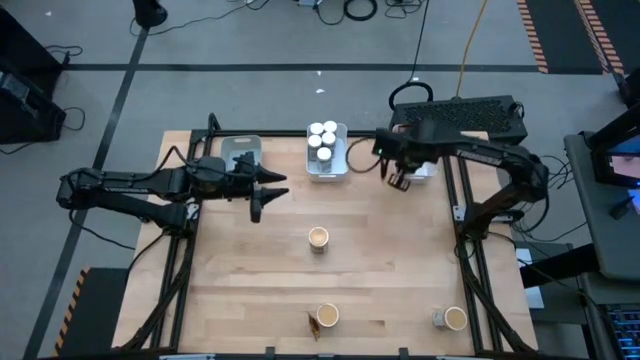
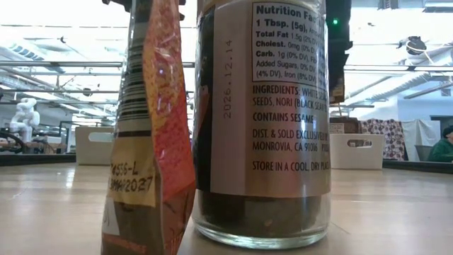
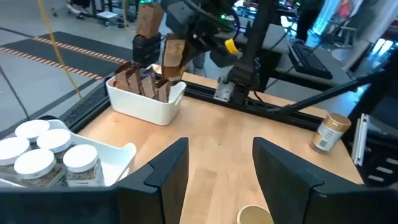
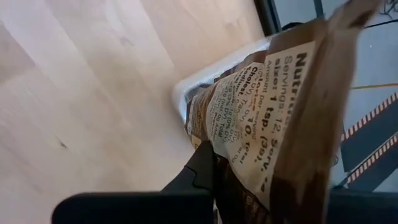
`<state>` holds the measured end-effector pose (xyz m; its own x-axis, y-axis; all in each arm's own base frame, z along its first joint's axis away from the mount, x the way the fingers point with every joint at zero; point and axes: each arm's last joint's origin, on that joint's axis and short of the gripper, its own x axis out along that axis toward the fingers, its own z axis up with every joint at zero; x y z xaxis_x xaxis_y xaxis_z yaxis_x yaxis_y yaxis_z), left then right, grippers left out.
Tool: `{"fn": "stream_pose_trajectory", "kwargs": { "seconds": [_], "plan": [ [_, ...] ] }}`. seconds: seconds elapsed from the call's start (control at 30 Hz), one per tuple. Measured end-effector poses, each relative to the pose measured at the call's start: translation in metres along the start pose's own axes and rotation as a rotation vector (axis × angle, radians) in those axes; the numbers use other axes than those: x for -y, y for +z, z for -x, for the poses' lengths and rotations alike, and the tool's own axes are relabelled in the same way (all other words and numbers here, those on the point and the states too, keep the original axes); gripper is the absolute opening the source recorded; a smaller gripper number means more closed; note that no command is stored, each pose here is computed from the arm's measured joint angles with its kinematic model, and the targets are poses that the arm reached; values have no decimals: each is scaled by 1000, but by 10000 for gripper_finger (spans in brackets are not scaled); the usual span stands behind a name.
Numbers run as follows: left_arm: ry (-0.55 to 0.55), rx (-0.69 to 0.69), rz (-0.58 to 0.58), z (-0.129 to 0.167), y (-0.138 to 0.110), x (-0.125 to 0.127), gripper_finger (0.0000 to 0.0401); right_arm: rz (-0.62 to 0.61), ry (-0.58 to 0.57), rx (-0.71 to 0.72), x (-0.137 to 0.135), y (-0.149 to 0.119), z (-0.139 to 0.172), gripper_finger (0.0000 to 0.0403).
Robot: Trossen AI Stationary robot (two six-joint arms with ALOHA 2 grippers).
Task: Sort spices by type
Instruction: Put the orange seasoning bag into the right white bin
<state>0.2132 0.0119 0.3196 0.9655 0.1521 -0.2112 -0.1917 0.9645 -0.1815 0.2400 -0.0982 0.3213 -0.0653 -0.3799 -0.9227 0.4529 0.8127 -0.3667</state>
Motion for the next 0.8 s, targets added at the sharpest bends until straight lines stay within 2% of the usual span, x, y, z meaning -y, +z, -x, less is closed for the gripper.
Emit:
{"fn": "stream_pose_trajectory", "kwargs": {
  "seconds": [0.2,0.33,0.5,0.8],
  "plan": [
    [45,10,19,0,0,-1,183,46,101,-38,23,-12,-19,8],
    [75,16,20,0,0,-2,183,73,122,-42,28,-24,-38,8],
    [121,27,20,0,1,-3,183,84,109,6,32,-36,-51,8],
    [148,69,30,0,4,-4,183,11,37,22,35,-42,-80,8]
  ]
}}
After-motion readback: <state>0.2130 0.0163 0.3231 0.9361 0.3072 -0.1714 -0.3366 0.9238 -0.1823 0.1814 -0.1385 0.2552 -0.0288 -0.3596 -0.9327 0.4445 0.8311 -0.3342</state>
